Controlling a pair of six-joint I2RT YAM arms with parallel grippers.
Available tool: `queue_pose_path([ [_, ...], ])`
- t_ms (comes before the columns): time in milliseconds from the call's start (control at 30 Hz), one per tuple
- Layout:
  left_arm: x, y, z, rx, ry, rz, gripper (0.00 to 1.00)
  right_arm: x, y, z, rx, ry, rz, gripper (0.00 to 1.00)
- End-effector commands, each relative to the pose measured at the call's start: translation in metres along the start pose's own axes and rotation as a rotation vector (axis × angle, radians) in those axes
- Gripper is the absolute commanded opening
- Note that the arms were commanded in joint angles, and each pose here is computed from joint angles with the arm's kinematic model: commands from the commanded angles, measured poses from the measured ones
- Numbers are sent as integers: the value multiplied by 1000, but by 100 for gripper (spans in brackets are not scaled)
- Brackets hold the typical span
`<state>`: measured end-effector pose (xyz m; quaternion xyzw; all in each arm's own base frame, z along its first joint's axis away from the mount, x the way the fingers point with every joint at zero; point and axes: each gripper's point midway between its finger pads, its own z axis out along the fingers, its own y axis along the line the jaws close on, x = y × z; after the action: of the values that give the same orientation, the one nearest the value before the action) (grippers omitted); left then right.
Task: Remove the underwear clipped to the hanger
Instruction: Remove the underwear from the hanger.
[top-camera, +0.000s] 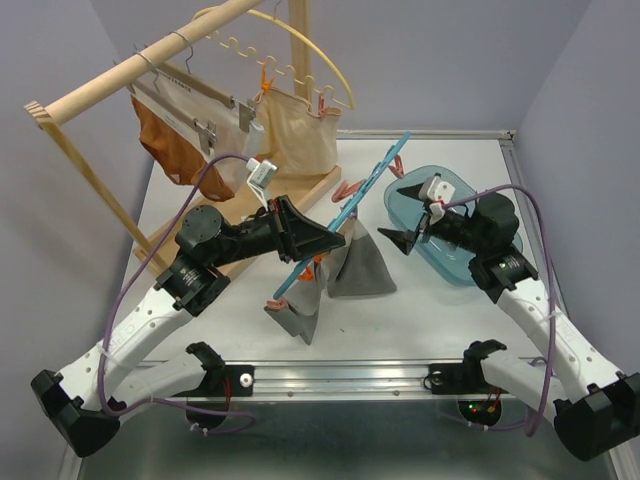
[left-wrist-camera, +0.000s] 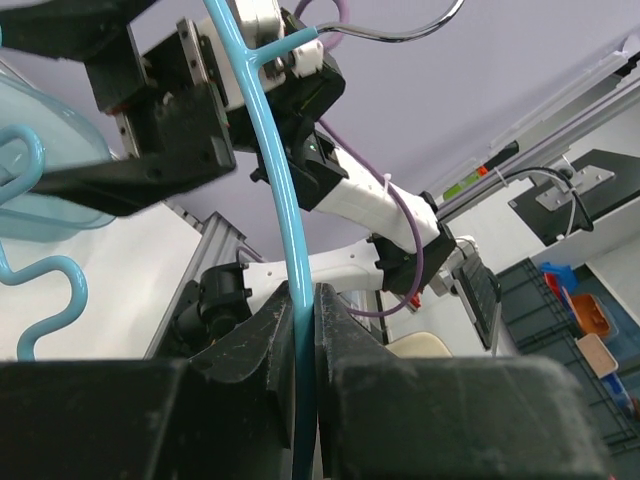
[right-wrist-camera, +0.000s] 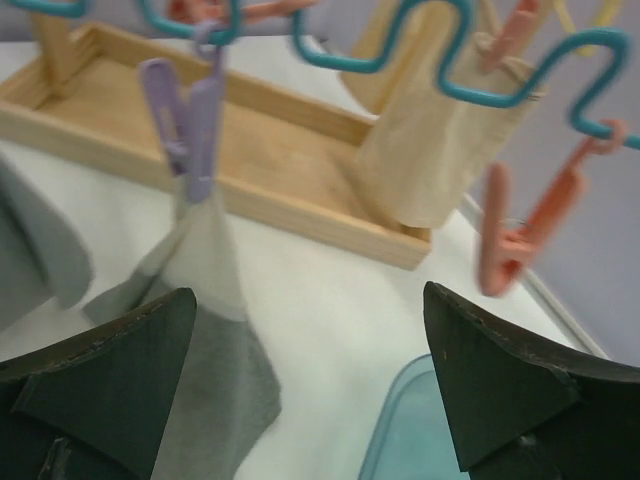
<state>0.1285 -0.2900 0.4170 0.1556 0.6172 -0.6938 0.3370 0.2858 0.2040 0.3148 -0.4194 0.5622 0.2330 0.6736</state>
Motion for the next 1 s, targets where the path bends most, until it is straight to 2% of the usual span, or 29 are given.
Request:
queue_pose_path([
  [0, -22, -36, -5, 120, -104, 97, 0, -15, 62, -16, -338, -31, -8, 100],
  [233, -25, -33, 1, 127, -115, 59, 0, -38, 54, 11, -302, -65, 94, 100],
  [500, -32, -29, 7, 130, -146, 27, 0, -59, 37, 41, -164, -82, 97, 100],
  [667, -37, -29, 10, 139, -169, 7, 0, -68, 41, 54, -153, -84, 99, 100],
  [967, -41, -30, 12, 154, -186, -29, 0, -81, 6, 65, 26, -95, 83, 100],
])
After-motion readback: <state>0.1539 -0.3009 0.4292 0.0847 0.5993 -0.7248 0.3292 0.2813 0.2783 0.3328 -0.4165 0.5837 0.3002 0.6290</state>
